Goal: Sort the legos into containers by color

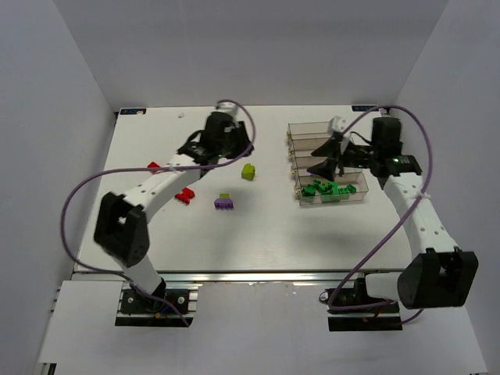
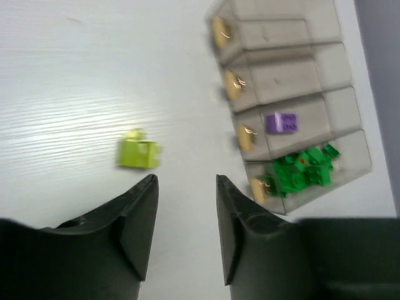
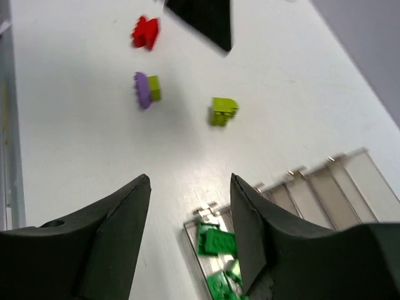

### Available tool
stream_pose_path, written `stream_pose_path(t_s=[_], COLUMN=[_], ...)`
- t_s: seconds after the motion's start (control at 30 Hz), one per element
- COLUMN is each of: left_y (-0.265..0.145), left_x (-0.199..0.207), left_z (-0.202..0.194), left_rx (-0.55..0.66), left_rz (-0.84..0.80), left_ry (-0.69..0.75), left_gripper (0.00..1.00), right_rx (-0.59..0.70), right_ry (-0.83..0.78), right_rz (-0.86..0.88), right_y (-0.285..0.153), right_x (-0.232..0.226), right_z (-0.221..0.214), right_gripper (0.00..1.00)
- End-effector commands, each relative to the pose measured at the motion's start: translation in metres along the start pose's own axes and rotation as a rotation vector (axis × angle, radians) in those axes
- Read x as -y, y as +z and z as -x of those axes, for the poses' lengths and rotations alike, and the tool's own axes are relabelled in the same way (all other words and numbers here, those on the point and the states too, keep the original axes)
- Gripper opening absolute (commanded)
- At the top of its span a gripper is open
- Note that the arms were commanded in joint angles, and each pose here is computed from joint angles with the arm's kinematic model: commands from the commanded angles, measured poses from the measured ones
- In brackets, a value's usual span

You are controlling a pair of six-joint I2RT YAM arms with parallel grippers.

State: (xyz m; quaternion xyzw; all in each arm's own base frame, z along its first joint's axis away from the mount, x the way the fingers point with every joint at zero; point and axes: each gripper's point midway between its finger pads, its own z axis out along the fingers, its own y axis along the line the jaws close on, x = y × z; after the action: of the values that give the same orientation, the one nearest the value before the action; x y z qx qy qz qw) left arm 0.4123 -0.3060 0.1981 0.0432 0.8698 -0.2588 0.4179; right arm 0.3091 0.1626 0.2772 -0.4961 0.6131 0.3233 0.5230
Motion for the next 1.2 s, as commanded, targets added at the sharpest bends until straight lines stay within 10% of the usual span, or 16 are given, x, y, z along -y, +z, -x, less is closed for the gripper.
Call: stream_pose_path(t_s=[0.0, 0.17, 0.47, 1.17], left_y=[-0.046, -0.101, -0.152, -0.201], left_x=[-0.036, -0.088, -0.121, -0.139], left_z=[0.025, 0.021, -0.021, -0.043], left_rx=[0.133, 0.178, 0.194, 0.272], left_rz=[0.113, 0.275, 0.344, 0.413], left_ry=[-0.027, -0.064, -0.214, -0.314], left_gripper=[0.54, 0.87, 0.89, 0.89], right_rx=[-0.126, -0.259, -0.379, -0.407], right_ry=[-0.08, -0.158, -0.142, 0.045], right_rz=[0.089, 0.139, 0.104, 0.09], right_y=[0.041, 0.101, 0.201, 0.277], right_x=[-0.016, -0.013, 0.031, 0.031], right_z=[-0.027, -0.061, -0.106, -0.159], right_gripper=[0.6, 0.7, 0.88, 0.76])
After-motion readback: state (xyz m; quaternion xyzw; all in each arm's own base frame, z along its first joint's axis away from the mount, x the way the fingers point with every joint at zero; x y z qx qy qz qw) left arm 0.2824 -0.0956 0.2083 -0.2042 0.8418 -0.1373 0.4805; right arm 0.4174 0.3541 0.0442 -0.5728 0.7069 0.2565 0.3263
